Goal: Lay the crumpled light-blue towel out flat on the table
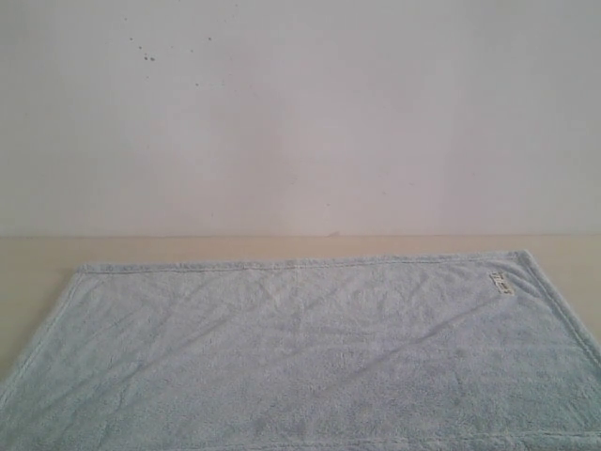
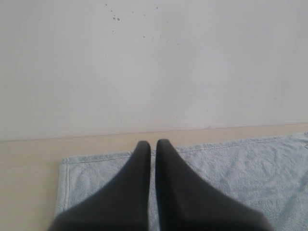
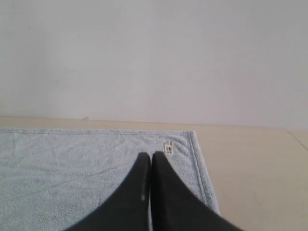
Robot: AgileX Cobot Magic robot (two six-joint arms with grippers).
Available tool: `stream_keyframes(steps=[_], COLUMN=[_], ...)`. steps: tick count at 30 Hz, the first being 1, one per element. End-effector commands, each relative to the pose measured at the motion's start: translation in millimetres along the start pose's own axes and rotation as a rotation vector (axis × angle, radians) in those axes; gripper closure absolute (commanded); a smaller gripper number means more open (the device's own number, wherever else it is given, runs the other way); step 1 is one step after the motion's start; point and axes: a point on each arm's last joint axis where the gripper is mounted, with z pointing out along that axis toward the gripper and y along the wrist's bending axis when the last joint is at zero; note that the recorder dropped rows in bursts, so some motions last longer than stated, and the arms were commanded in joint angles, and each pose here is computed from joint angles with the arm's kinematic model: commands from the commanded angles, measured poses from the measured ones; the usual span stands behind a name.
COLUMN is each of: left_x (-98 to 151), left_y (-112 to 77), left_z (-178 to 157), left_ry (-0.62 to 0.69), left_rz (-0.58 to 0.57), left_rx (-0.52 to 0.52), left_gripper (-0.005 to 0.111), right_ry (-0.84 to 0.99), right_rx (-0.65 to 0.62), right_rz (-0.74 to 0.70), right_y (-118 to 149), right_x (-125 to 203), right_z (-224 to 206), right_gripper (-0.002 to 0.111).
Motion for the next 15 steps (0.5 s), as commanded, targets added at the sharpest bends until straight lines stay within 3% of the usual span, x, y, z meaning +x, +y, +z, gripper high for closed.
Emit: stream_keyframes(steps=[1,15], left_x=[1.1,1.1], left_y=[-1.2,-1.2], left_z=[-0.7,-0.7], left_ry=[0.001,0.001], left_rz=[-0.003,-0.003], left_rx=[0.012,0.012], left_gripper=[0.103,0.103], right_ry=[0.059,0.126], right_rx=[-0.004,-0.01], right_rz=[-0.027,-0.02], right_y=[0.3,0.7], right_x=[6.9,13.0], right_z=[-0.3,-0.9], right_gripper=[0.108,0.108])
